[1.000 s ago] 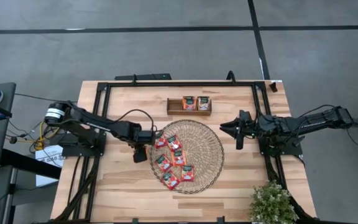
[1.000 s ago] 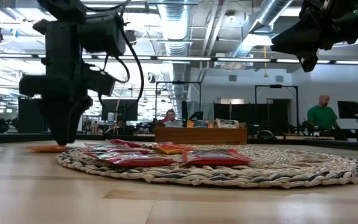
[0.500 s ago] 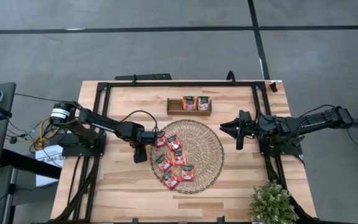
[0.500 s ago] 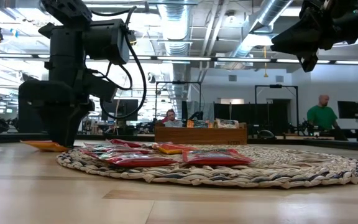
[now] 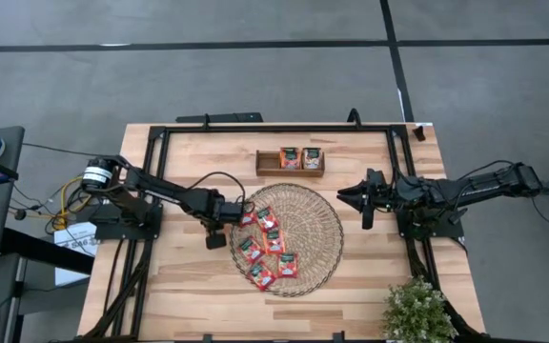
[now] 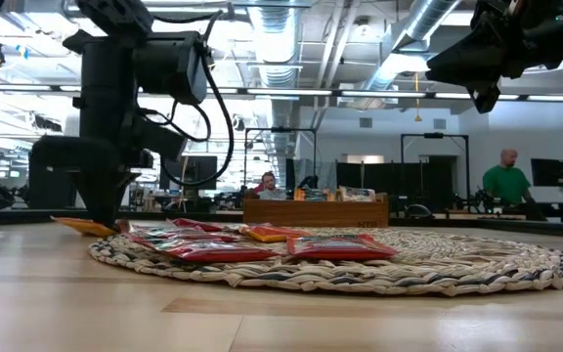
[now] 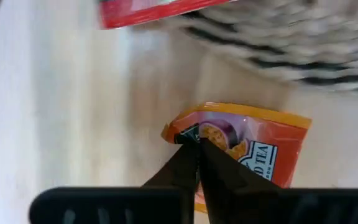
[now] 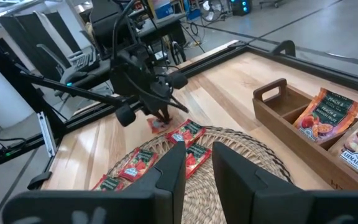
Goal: Pick & Place Tea
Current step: Put the left orange tea bag into the middle slot of the wooden organizer
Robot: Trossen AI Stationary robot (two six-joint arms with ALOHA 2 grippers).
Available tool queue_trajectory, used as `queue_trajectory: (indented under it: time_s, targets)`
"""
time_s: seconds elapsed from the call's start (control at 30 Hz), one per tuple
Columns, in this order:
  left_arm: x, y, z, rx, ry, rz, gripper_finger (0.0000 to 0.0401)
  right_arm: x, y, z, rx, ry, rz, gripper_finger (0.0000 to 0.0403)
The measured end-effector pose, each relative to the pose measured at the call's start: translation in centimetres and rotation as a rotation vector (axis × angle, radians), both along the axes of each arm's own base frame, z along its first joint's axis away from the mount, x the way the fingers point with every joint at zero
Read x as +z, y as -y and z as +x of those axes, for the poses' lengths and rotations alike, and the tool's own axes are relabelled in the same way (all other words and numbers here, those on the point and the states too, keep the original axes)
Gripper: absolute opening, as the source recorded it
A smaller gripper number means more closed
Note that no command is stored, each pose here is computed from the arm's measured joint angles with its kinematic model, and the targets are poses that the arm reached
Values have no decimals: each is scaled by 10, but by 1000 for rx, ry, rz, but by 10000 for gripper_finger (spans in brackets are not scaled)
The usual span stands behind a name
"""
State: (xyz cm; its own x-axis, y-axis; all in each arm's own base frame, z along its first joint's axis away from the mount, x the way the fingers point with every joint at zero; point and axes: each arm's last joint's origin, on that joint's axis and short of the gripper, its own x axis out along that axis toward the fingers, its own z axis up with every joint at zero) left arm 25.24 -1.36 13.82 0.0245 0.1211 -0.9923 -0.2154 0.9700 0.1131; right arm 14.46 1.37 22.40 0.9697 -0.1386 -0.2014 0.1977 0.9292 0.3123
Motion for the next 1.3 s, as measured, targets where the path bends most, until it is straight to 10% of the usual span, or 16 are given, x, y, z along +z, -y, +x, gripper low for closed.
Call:
queue_trajectory:
  time_s: [0.27,0.73,1.3]
  targets:
    - [50,-2,15,-29,-59,297,1,1,0,0,-3,13,16,70]
    - [181,2,93,-232,512,734,0,36,10,29,39,76,-34,73]
    - [199,5,107,-312,583,908,0,79,57,121,33,-10,-141,197]
